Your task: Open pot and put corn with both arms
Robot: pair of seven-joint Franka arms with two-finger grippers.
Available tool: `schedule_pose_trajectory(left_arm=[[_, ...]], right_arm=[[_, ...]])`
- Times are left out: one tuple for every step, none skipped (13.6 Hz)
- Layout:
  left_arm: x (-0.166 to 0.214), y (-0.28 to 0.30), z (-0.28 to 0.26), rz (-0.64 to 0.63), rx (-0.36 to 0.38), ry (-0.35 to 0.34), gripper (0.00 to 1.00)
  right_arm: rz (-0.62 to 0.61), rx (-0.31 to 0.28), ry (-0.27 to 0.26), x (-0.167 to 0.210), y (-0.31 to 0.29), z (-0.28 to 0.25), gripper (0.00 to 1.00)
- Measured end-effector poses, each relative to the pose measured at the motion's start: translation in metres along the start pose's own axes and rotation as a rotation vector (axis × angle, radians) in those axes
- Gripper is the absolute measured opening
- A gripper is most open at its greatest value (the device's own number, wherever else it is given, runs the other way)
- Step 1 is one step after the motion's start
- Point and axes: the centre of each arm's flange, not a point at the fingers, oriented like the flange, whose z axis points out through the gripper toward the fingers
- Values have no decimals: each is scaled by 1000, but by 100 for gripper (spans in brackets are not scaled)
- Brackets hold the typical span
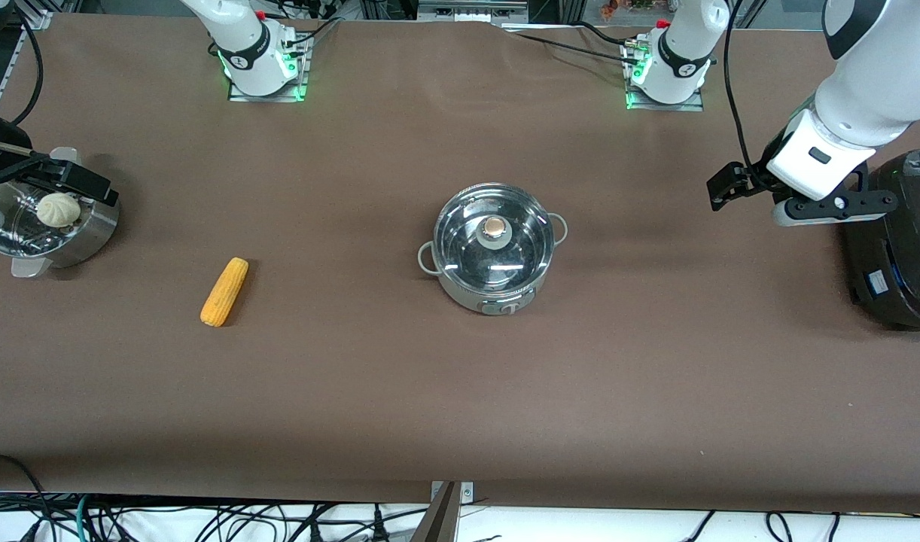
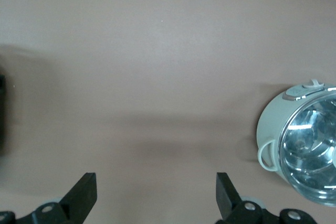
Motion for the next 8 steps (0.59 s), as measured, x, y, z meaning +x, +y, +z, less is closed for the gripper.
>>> schedule_pose_trajectory(left_arm=[[0, 0, 0, 14, 0, 0, 100], [0, 0, 0, 21, 0, 1, 100], [1, 0, 0, 25, -1, 1, 100], [1, 0, 0, 27, -1, 1, 100], [1, 0, 0, 29, -1, 1, 100], [1, 0, 0, 35, -1, 1, 100], [2, -1, -1, 42, -1, 3, 100], [2, -2, -2, 43, -2, 5, 100]], right_arm=[[0, 0, 0, 0, 0, 0, 100], [0, 0, 0, 0, 0, 0, 100], [0, 0, 0, 0, 0, 0, 100], [0, 0, 0, 0, 0, 0, 100], [0, 0, 0, 0, 0, 0, 100], [0, 0, 0, 0, 0, 0, 100], [0, 0, 0, 0, 0, 0, 100], [0, 0, 0, 0, 0, 0, 100]])
